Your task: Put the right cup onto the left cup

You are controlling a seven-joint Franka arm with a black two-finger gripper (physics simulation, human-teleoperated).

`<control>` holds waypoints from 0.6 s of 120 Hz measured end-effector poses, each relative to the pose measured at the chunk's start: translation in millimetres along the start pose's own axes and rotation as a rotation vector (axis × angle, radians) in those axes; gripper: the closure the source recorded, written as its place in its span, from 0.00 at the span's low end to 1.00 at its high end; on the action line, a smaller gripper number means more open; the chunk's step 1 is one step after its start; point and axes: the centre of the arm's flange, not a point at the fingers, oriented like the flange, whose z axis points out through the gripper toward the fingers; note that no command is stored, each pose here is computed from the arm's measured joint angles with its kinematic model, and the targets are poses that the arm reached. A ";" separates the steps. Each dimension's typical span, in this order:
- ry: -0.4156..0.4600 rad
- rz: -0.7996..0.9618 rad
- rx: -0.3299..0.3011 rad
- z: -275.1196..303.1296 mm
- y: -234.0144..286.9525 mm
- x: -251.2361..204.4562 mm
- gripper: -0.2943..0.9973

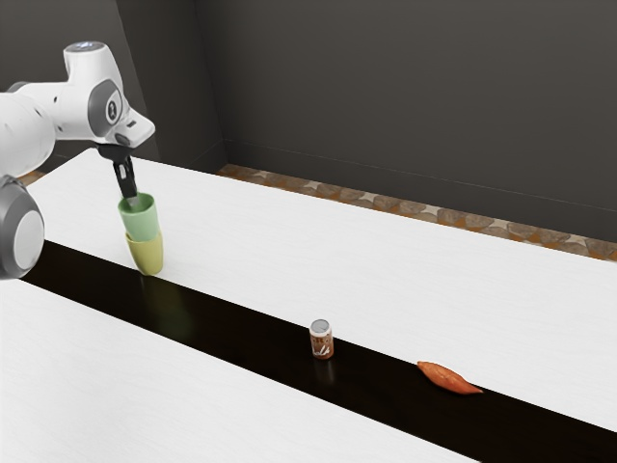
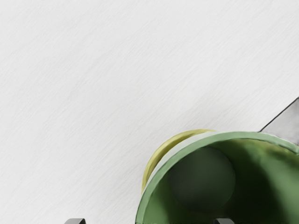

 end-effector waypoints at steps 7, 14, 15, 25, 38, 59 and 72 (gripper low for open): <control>0.005 0.002 0.000 -5.8 1.3 0.9 0.43; 0.011 0.004 0.002 -14.7 3.0 0.1 0.38; 0.012 0.004 0.003 -16.5 3.4 0.1 0.37; 0.026 0.011 0.010 -39.2 7.7 -2.2 0.33; 0.035 0.036 -0.007 -70.8 20.3 0.2 0.29; 0.025 0.145 -0.055 -124.3 91.7 27.5 0.25; 0.016 0.205 -0.054 -153.3 133.6 42.4 0.24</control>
